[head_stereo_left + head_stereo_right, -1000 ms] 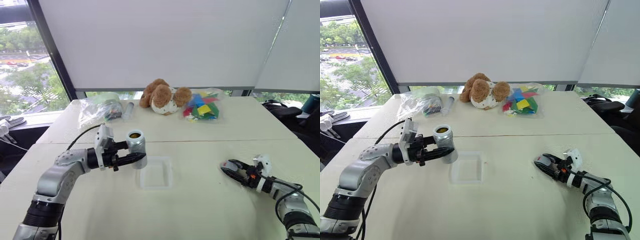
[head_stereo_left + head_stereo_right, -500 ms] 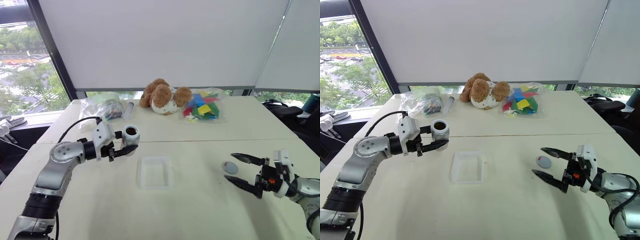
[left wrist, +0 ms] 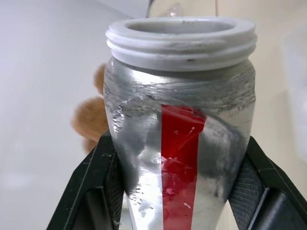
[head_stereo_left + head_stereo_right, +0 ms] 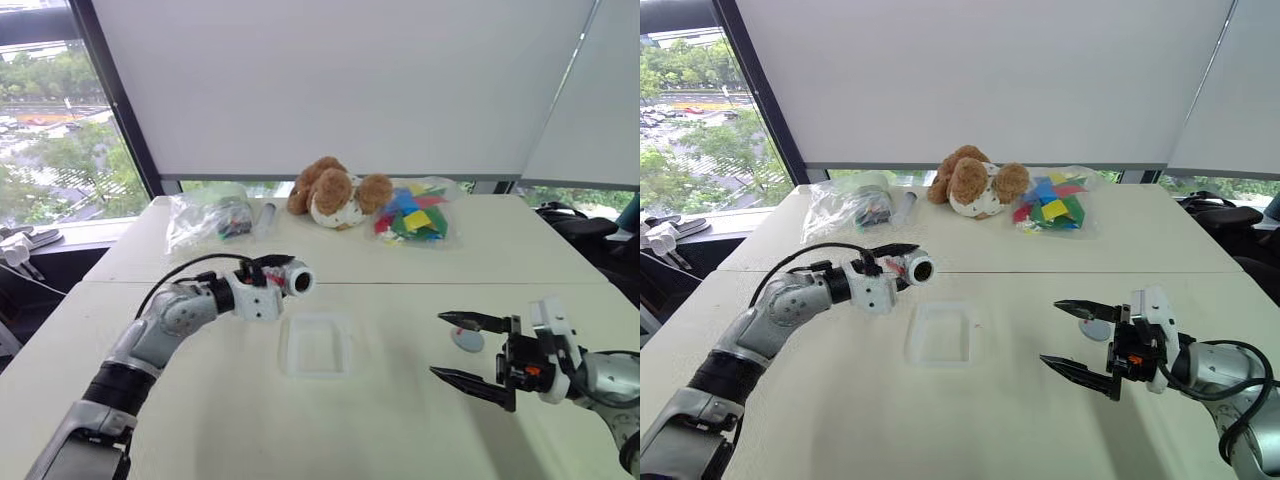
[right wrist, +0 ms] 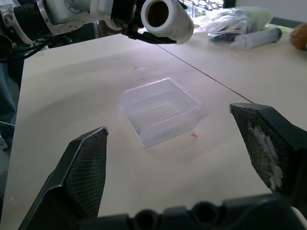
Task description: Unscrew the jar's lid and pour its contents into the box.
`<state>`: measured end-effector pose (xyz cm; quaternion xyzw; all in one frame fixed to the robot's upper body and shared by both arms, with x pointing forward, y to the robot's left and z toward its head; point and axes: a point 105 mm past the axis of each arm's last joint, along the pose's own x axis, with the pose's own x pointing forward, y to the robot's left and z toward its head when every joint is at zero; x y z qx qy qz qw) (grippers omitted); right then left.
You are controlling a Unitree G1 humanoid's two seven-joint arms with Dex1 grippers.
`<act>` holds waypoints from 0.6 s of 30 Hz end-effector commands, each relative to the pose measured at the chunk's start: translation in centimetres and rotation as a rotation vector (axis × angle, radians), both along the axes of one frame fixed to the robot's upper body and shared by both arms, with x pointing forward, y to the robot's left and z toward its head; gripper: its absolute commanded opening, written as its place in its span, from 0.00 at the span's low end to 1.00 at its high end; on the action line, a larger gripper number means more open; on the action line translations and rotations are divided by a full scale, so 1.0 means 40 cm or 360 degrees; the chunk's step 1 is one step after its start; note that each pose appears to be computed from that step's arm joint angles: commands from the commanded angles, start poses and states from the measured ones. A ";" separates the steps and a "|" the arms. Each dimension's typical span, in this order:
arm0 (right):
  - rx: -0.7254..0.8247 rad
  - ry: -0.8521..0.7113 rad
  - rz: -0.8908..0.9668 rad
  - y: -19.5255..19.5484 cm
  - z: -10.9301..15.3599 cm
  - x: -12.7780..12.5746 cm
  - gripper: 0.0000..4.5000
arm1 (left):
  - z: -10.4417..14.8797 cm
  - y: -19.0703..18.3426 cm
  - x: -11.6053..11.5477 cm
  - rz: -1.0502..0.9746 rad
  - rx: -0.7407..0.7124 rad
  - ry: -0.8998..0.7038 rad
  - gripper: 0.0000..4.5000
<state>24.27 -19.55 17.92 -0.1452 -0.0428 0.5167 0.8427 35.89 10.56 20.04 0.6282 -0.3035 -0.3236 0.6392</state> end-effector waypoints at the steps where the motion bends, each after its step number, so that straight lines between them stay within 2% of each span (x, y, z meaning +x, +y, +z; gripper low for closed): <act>1: 0.0004 -0.0053 0.0046 0.019 0.020 -0.003 0.99 | 0.018 -0.028 -0.014 -0.0129 0.0209 -0.0470 0.48; 6: 0.0017 -0.0055 0.0068 0.032 0.024 0.007 0.99 | -0.027 -0.049 -0.014 -0.0309 0.0535 -0.0970 0.48; 11: 0.0032 -0.0059 0.0078 0.043 0.029 0.017 0.99 | -0.017 -0.057 0.006 -0.0355 0.0681 -0.1514 0.48; 14: 0.0051 -0.0057 0.0082 0.054 0.029 0.019 0.99 | -0.016 -0.060 0.018 -0.0363 0.0736 -0.1710 0.48; 18: 0.0075 -0.0061 0.0078 0.064 0.032 0.022 0.99 | -0.022 -0.061 0.031 -0.0400 0.0799 -0.1820 0.48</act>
